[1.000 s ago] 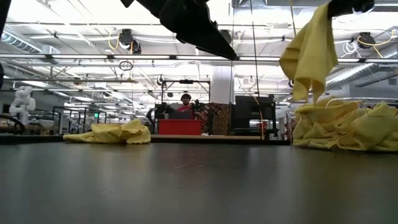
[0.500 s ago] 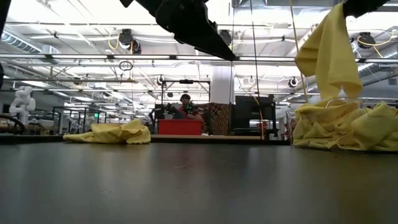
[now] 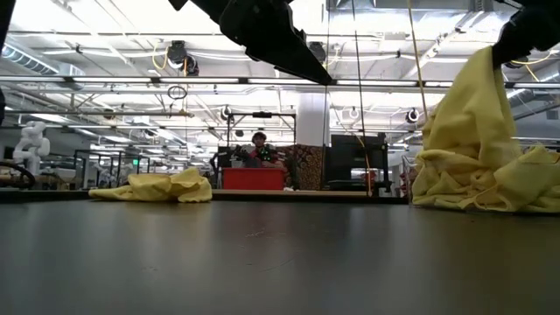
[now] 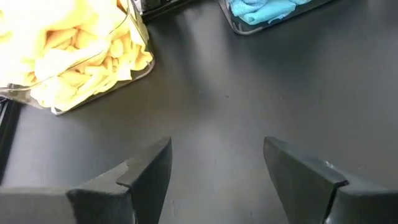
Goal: Sort microfiber towel by color & place in baskets
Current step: Put the yellow towel into the top transparent bin
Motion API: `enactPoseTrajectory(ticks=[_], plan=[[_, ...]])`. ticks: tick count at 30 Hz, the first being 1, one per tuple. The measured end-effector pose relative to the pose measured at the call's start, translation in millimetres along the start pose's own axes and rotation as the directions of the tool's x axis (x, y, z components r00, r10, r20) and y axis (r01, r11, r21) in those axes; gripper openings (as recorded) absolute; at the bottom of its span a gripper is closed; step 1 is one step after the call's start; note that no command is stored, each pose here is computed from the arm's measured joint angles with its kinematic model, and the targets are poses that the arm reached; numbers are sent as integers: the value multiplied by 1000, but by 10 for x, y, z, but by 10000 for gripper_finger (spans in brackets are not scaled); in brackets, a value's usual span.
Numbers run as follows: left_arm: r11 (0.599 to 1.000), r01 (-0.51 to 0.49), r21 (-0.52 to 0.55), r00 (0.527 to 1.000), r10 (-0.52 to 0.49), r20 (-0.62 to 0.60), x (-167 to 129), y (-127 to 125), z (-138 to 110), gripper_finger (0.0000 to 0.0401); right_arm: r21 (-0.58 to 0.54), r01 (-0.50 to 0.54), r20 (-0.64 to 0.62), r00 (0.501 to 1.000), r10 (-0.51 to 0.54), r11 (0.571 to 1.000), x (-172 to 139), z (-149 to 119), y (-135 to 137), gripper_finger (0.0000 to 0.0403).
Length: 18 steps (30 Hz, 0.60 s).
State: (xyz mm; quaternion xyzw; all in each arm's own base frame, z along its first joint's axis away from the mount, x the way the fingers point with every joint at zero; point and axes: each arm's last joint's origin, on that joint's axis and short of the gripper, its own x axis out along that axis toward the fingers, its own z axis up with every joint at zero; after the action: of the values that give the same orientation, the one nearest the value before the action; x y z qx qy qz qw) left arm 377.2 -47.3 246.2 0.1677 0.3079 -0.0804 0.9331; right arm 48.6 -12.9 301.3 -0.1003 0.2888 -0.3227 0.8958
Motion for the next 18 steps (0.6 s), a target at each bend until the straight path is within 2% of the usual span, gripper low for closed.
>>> enactPoseTrajectory(ticks=[15,18], plan=[[1000,0,1,1000,0,0,0,0,0,259,-147,-91,-178,982,64,985,271,160,358,0],[1000,0,1,1000,0,-1,0,-1,0,259,-176,-135,-215,972,96,975,316,175,422,0]])
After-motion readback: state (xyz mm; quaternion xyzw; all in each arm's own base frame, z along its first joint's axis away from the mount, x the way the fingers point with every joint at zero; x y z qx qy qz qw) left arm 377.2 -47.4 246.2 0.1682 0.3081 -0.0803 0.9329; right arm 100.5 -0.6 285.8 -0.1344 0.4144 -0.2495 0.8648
